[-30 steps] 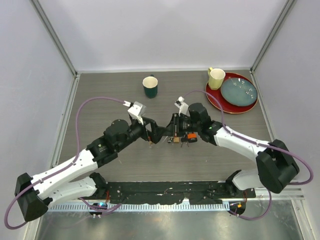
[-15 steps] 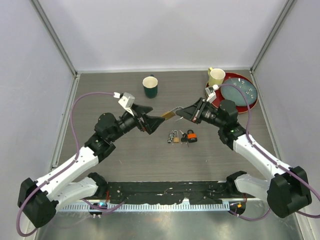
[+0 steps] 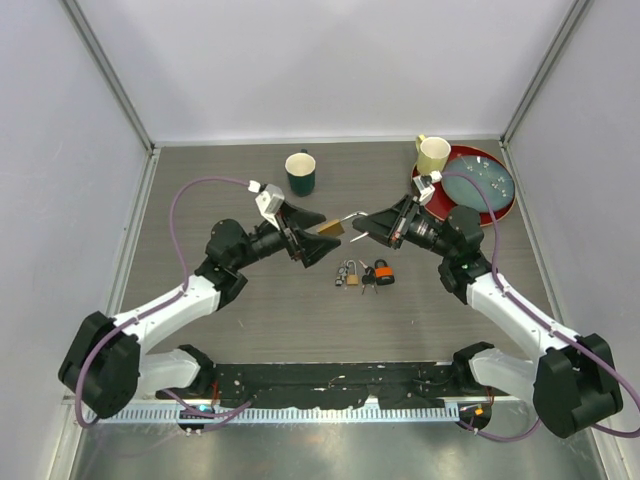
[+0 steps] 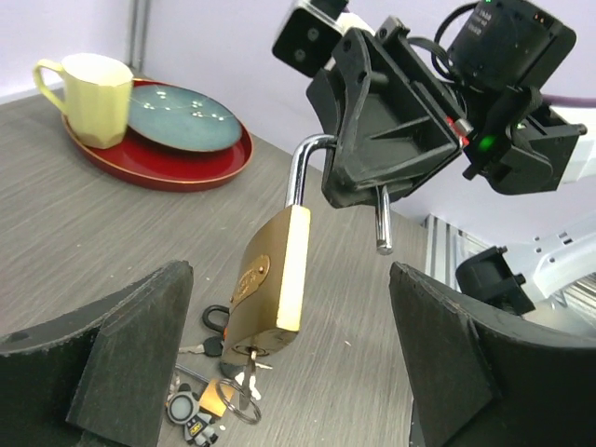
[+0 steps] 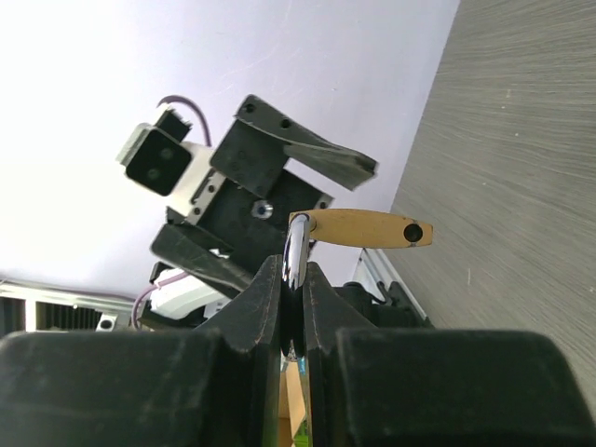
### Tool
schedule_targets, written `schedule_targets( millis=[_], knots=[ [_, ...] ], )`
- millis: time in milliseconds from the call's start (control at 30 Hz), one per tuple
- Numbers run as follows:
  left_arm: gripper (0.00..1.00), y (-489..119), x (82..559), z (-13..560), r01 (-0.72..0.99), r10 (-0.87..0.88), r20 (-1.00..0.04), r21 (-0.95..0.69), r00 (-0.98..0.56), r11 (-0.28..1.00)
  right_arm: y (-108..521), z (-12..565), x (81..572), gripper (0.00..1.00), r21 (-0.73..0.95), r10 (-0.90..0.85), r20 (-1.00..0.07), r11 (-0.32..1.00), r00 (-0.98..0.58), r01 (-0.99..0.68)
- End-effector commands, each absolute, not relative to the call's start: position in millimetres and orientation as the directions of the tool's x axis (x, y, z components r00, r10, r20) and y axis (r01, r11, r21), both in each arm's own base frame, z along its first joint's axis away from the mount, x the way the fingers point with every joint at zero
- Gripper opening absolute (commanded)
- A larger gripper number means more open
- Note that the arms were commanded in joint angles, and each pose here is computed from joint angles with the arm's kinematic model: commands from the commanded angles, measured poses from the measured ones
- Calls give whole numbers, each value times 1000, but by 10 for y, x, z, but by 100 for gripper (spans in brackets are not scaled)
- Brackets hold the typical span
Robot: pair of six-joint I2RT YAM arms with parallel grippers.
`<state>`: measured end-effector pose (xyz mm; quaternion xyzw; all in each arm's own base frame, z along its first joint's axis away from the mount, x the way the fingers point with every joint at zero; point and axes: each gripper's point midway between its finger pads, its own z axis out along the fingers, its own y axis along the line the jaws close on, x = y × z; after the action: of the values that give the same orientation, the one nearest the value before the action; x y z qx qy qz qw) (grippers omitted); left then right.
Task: Lock with the key
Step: Pick up the lock from the center of the board.
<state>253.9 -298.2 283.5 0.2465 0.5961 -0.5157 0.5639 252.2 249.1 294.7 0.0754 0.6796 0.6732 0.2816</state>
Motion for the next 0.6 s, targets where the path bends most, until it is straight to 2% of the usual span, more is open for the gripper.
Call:
schedule_targets(
  millis=[0,267,300,367,400,467,567],
  knots=[
    [83,-3097,2455,3138,936,-329,-926,-268,-185,227,2437,3588,2327,1,890,499,-374,-44,-782,-454],
    [54,-3112,2457,3098,930,-338,-916,-299,-217,214,2464,3566,2351,1,893,483,-366,-58,-795,-446],
    [46,-3123,2452,3082,931,-332,-917,-301,-222,207,2467,3563,2353,1,892,482,-365,-65,-796,-448],
    [38,-3144,2438,3097,933,-329,-916,-304,-231,191,2467,3573,2351,1,892,483,-357,-76,-800,-445],
    [23,-3155,2415,3095,938,-320,-918,-301,-235,174,2468,3569,2349,1,892,482,-359,-77,-800,-446],
    [10,-3180,2422,3084,937,-318,-915,-309,-247,161,2467,3570,2344,1,891,480,-359,-78,-800,-447],
    [0,-3191,2424,3079,932,-326,-907,-329,-267,151,2475,3549,2351,1,892,476,-360,-75,-803,-445]
  ],
)
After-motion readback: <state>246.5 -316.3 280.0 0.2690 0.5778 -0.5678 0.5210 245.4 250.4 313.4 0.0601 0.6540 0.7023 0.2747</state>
